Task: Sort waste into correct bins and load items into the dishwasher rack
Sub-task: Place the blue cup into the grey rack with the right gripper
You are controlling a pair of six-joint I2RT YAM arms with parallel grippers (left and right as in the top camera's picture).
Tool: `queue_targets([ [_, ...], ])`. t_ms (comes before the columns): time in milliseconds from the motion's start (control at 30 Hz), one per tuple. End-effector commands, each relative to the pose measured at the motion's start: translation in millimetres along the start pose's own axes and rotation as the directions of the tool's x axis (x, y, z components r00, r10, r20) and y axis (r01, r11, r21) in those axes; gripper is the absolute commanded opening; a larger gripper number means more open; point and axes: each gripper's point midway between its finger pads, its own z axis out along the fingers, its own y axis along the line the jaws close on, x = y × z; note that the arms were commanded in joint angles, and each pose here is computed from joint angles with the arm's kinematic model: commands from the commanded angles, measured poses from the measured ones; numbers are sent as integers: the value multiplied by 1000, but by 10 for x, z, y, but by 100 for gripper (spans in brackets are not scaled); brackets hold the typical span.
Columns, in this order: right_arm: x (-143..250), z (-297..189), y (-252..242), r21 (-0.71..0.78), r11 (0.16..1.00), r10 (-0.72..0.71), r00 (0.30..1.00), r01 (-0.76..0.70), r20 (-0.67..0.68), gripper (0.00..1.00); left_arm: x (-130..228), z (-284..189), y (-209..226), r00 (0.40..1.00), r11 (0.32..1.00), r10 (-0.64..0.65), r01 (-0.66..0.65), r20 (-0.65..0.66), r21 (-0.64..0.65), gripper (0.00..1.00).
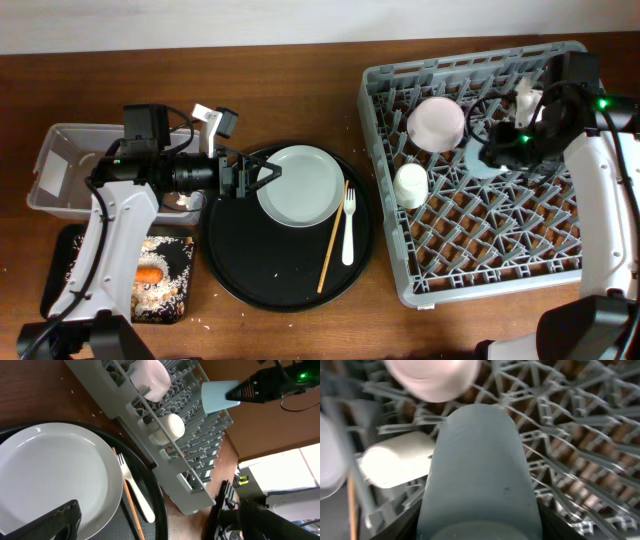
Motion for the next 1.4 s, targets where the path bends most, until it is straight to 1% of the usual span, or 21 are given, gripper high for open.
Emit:
queue_targets([
  [0,7,-57,-223,130,989,67,998,-68,14,45,29,0,38,1000,1000,-8,8,-2,-3,99],
  [33,54,22,-228,130,989,69,998,-67,-9,45,29,0,38,1000,1000,-8,8,-2,-3,99],
  [67,114,186,-139,71,995,71,997,-68,-32,45,34,0,66,1000,1000,-7,7,-4,-19,99],
  [133,190,355,-75,49,997,60,997,-58,-54,45,96,-34,365,999,981,-11,3,-39,-194,99],
  [167,188,370,-18,40,998,46,998,-43,-53,45,142,-96,588,998,946,-18,-4,-65,-323,99],
  [200,183,375,39,35,999,29,998,-27,-52,46,198,-224,864,995,875,-32,-19,-97,-484,99],
  [267,162,384,80,37,999,13,999,-12,-43,45,250,-402,1115,991,775,-52,-39,-126,-630,99],
  [300,159,384,77,38,999,14,999,-12,-42,45,263,-461,1180,989,742,-58,-46,-133,-668,99],
  [567,185,552,105,13,1000,13,999,-12,-37,46,266,-471,1190,989,737,-60,-47,-134,-674,99],
  [600,189,552,105,13,1000,13,999,-12,-39,49,266,-471,1190,989,737,-60,-47,-134,-674,99],
  [633,198,552,111,9,1000,14,999,-13,-43,60,266,-471,1191,989,737,-60,-47,-135,-674,99],
  [700,226,550,109,11,1000,15,998,-14,-54,68,266,-471,1191,989,737,-60,-47,-135,-674,99],
  [733,236,550,107,11,1000,15,998,-14,-58,79,265,-471,1191,989,737,-59,-47,-134,-675,99],
  [833,244,549,107,11,1000,15,998,-15,-61,87,265,-471,1191,989,737,-59,-47,-134,-675,99],
  [933,118,373,164,-12,1000,12,999,-13,-29,87,266,-471,1191,989,737,-60,-47,-135,-674,99],
  [1033,69,-88,550,-213,977,6,999,-14,-37,87,266,-471,1190,989,737,-60,-47,-134,-674,99],
  [1067,113,-170,722,-311,950,7,998,-25,-59,99,265,-471,1191,989,737,-59,-47,-134,-675,99],
  [1133,175,-200,853,-377,926,2,996,-35,-87,99,266,-471,1191,989,737,-60,-47,-135,-674,99],
  [1267,393,-186,1446,-413,901,-184,979,131,-92,64,265,-471,1191,989,737,-59,-47,-134,-675,99],
  [1300,451,-179,1671,-433,879,-251,965,197,-70,61,265,-471,1190,989,737,-59,-47,-134,-674,99],
  [1367,531,-119,2025,-418,848,-362,932,326,-8,61,266,-471,1190,989,737,-60,-47,-134,-674,99],
])
